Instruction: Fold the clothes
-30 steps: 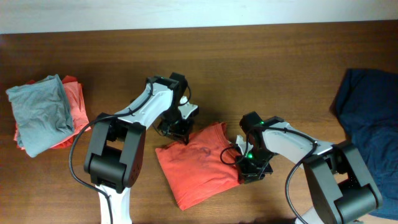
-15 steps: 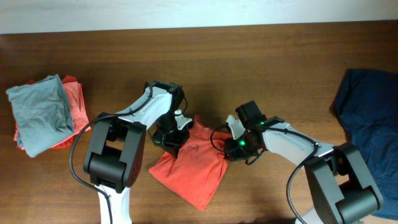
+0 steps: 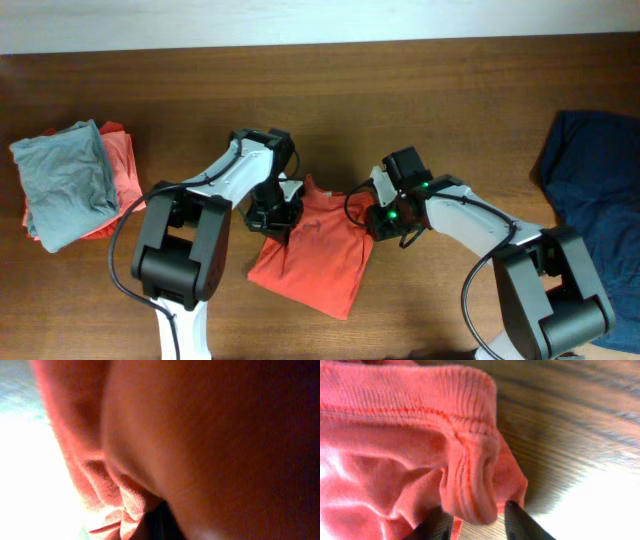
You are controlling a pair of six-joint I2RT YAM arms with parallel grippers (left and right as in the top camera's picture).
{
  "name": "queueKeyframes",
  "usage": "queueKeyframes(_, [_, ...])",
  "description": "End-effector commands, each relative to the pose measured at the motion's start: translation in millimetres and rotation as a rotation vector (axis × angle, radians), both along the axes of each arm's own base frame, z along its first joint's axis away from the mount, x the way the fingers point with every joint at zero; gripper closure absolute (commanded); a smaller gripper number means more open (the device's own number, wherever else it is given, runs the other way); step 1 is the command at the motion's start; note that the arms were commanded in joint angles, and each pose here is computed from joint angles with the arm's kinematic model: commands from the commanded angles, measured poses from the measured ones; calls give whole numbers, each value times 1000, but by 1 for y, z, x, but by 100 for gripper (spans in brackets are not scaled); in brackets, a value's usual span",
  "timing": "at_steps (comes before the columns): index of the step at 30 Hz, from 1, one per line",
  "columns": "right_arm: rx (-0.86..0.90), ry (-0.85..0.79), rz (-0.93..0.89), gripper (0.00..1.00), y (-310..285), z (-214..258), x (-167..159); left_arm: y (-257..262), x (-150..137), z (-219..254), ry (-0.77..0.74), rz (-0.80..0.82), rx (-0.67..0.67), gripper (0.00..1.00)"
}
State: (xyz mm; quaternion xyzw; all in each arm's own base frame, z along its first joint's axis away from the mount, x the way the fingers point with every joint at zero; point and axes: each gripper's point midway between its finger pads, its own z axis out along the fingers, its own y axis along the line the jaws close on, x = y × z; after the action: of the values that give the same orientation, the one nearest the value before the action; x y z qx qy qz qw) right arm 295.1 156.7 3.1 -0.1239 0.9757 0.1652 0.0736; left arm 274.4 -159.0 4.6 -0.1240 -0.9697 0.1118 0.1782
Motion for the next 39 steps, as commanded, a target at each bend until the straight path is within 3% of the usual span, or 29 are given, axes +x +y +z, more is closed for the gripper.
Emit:
queueKeyframes(1, [-74, -5, -26, 58, -17, -6, 9, 11, 29, 13, -130, 42, 31, 97])
queueKeyframes(4, [-79, 9, -24, 56, -18, -7, 5, 12, 48, 35, -255, 45, 22, 92])
queueKeyframes(7, [-83, 21, -24, 55, -19, -7, 2, 13, 59, 51, -336, 45, 19, 58])
queueKeyframes(13, [-84, 25, -23, 55, -19, -8, 1, 11, 61, 54, -354, 32, 2, 32])
queueKeyframes(16, [-84, 25, -23, 54, -19, -8, 1, 2, 61, 56, -370, -74, -72, 29])
queueKeyframes(25, [-88, 36, -23, 54, -20, -8, -1, 0, 69, 36, -379, -158, -85, 28])
queueKeyframes(34, [-91, 45, -23, 54, -21, -8, -4, -32, 51, -1, -251, -243, -305, 28])
queueKeyframes(39, [-95, 57, -23, 54, -22, -9, -6, -41, 53, -4, -267, -279, -376, 36])
